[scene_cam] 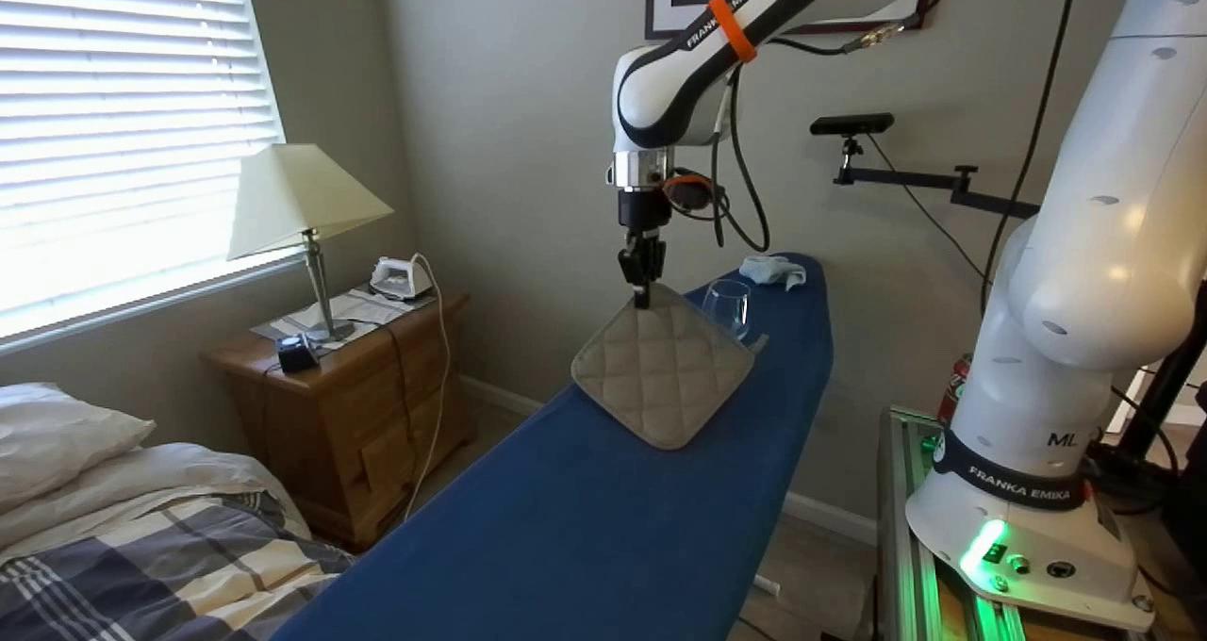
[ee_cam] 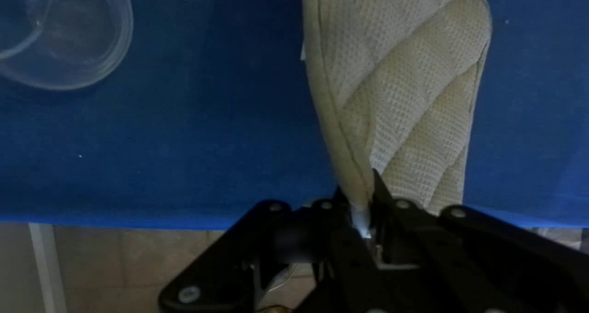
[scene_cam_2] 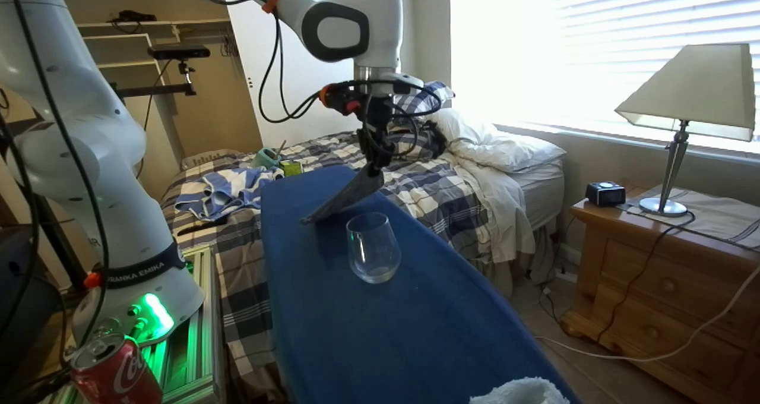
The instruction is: Put the mat on the cup
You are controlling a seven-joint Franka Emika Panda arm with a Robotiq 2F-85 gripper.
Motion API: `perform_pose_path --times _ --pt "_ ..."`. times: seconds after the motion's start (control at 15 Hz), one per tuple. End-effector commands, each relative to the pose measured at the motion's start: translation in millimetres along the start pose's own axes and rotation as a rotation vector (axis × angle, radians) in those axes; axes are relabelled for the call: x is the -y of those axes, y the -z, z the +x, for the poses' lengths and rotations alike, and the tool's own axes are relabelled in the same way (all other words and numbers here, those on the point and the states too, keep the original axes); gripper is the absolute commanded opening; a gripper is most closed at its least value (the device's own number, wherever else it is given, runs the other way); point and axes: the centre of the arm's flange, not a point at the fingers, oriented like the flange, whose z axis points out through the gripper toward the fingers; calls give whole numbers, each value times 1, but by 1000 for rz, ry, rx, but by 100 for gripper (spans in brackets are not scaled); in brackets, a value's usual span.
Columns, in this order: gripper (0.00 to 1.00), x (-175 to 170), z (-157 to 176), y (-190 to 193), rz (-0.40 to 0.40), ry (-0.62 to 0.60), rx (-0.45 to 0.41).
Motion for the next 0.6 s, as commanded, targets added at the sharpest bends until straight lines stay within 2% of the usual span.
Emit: perform_pose_path --times 0.0,0.13,0.2,0.47,0.53 --pt "2 7 -47 22 -13 -150 -12" --pt "2 7 -62 26 18 -212 -20" --pt "8 4 -33 17 5 -156 -11" --pt "8 5 -50 22 13 -190 -18" --pt "2 5 -50 21 13 -191 -17"
